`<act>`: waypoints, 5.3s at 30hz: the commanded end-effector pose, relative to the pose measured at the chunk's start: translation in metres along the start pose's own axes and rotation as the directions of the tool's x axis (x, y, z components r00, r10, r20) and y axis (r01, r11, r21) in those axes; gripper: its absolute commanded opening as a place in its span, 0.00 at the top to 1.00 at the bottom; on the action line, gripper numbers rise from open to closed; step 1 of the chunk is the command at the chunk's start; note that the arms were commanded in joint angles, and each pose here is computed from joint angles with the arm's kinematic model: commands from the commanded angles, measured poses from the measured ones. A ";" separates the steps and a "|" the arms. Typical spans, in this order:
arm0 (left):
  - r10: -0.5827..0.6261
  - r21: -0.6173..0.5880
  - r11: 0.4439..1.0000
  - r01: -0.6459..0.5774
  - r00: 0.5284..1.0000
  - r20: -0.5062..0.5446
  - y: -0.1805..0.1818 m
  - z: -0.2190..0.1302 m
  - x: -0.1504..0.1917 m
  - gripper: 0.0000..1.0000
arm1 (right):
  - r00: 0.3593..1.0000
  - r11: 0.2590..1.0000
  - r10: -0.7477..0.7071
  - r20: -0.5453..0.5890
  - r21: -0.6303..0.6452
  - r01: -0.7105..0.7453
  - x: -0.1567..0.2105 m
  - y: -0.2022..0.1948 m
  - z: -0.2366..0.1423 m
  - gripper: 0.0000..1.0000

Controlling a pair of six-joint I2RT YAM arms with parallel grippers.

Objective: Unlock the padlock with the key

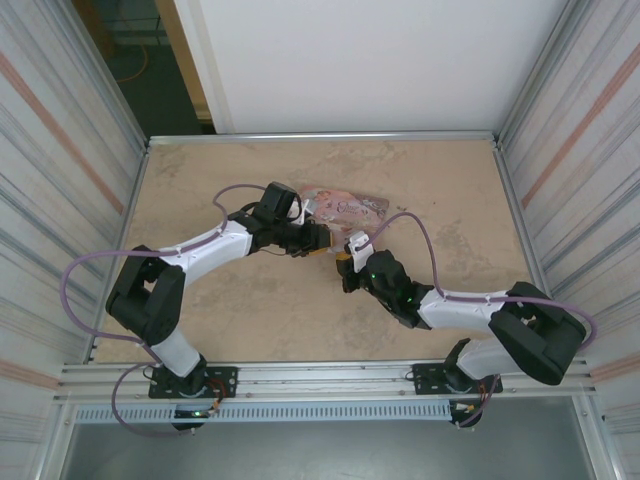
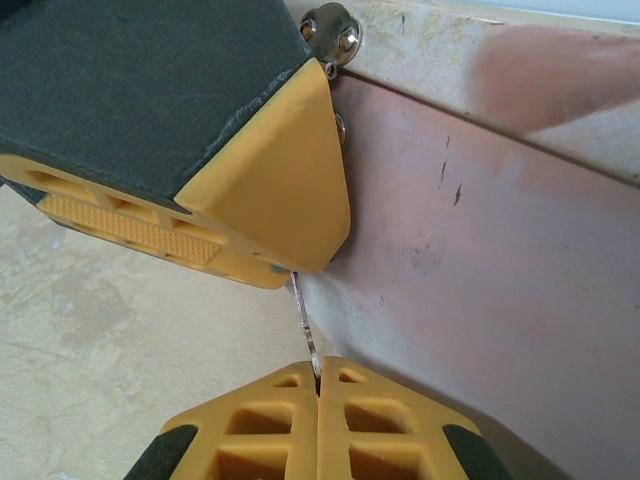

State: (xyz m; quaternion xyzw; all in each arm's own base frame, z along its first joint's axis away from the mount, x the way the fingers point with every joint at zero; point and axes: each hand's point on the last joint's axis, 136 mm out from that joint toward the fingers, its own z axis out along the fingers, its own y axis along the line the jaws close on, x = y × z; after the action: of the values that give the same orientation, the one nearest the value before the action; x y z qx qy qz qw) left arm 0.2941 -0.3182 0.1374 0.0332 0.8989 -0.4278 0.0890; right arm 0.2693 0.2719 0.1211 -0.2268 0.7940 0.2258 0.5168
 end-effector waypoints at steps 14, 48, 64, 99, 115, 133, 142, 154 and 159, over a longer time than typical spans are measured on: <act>0.075 0.098 0.992 -0.078 0.996 0.038 -0.037 -0.018 -0.004 0.93 | 0.996 1.000 -0.006 0.091 -0.013 0.007 -0.032 0.002 0.006 1.00; 0.079 0.112 0.990 -0.082 0.997 0.023 -0.040 -0.019 0.001 0.93 | 0.979 0.987 0.068 0.191 -0.158 -0.038 -0.066 0.008 0.017 1.00; 0.074 0.096 0.993 -0.075 0.997 0.013 -0.032 -0.015 0.004 0.93 | 0.972 0.983 0.082 0.220 -0.181 -0.041 -0.080 0.011 0.020 1.00; 0.009 0.105 0.995 -0.004 0.999 -0.046 -0.007 0.023 0.014 0.93 | 0.994 0.987 0.091 0.063 -0.137 -0.082 -0.037 -0.005 0.032 1.00; -0.044 0.074 0.996 0.048 0.997 -0.062 0.025 0.053 0.016 0.83 | 0.977 0.982 0.166 -0.136 -0.070 -0.177 0.035 -0.028 0.031 1.00; -0.037 0.068 0.997 0.039 0.999 -0.030 0.028 0.053 0.012 0.58 | 0.961 0.976 0.214 -0.174 -0.011 -0.219 0.062 -0.040 0.022 1.00; 0.004 0.059 0.998 -0.007 0.999 0.048 0.021 0.025 0.006 0.51 | 0.954 0.971 0.226 -0.199 -0.028 -0.236 0.061 -0.035 0.022 1.00; -0.001 0.178 0.982 -0.065 0.938 0.348 0.008 -0.050 -0.005 0.47 | 0.909 0.945 0.306 -0.282 -0.023 -0.326 0.050 -0.031 0.022 1.00; -0.034 0.213 0.975 -0.058 0.913 0.407 0.007 -0.067 0.000 0.46 | 0.878 0.920 0.355 -0.320 -0.046 -0.389 0.041 -0.027 0.021 1.00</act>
State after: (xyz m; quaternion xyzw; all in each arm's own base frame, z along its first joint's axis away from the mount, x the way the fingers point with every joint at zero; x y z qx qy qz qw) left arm 0.2802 -0.2679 0.1558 -0.0226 0.8286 -0.5053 0.2400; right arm 0.2862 0.2508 0.0563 -0.1424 0.8803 0.2966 0.3418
